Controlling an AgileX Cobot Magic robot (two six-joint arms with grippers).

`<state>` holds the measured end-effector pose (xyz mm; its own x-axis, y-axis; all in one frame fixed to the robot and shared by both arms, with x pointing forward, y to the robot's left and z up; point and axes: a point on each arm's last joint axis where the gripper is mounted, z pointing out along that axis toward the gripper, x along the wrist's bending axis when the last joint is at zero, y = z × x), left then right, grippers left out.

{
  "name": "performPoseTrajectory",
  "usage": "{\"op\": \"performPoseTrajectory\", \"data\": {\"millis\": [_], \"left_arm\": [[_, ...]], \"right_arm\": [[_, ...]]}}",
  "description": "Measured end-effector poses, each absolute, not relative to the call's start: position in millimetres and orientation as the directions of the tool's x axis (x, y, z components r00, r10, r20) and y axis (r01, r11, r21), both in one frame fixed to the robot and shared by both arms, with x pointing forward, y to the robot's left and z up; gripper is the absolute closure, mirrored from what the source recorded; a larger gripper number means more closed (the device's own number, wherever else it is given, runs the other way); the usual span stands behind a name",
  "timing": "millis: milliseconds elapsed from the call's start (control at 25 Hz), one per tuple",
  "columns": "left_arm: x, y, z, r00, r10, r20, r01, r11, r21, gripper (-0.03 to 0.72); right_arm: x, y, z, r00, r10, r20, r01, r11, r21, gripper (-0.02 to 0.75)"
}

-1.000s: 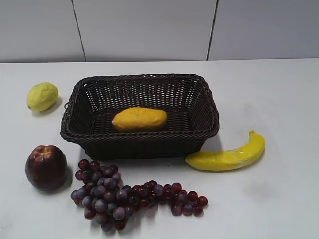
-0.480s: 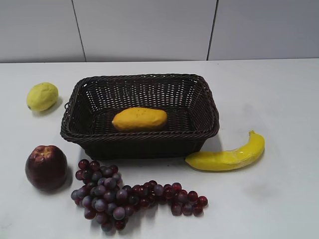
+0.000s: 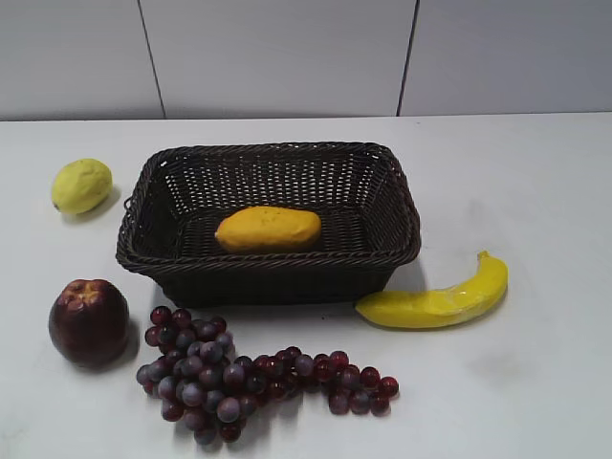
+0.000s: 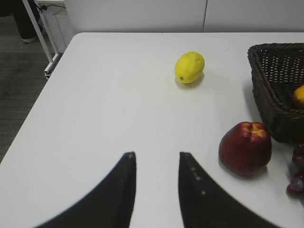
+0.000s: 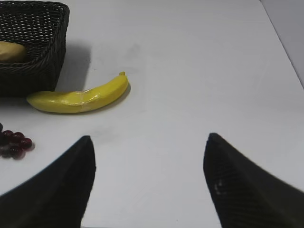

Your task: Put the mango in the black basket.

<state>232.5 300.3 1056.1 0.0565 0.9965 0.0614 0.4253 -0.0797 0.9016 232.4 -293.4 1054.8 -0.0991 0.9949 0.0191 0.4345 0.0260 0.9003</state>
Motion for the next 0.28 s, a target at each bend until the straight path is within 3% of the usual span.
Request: {"op": "performPoseTrajectory", "data": {"millis": [280], "left_arm": [[232.5, 300.3, 1056.1, 0.056, 0.997, 0.061, 0.425, -0.08, 0.902, 0.448]], "right_arm": [[232.4, -293.4, 1054.8, -0.099, 0.995, 0.02, 0.435, 0.025, 0.9, 0.197]]}}
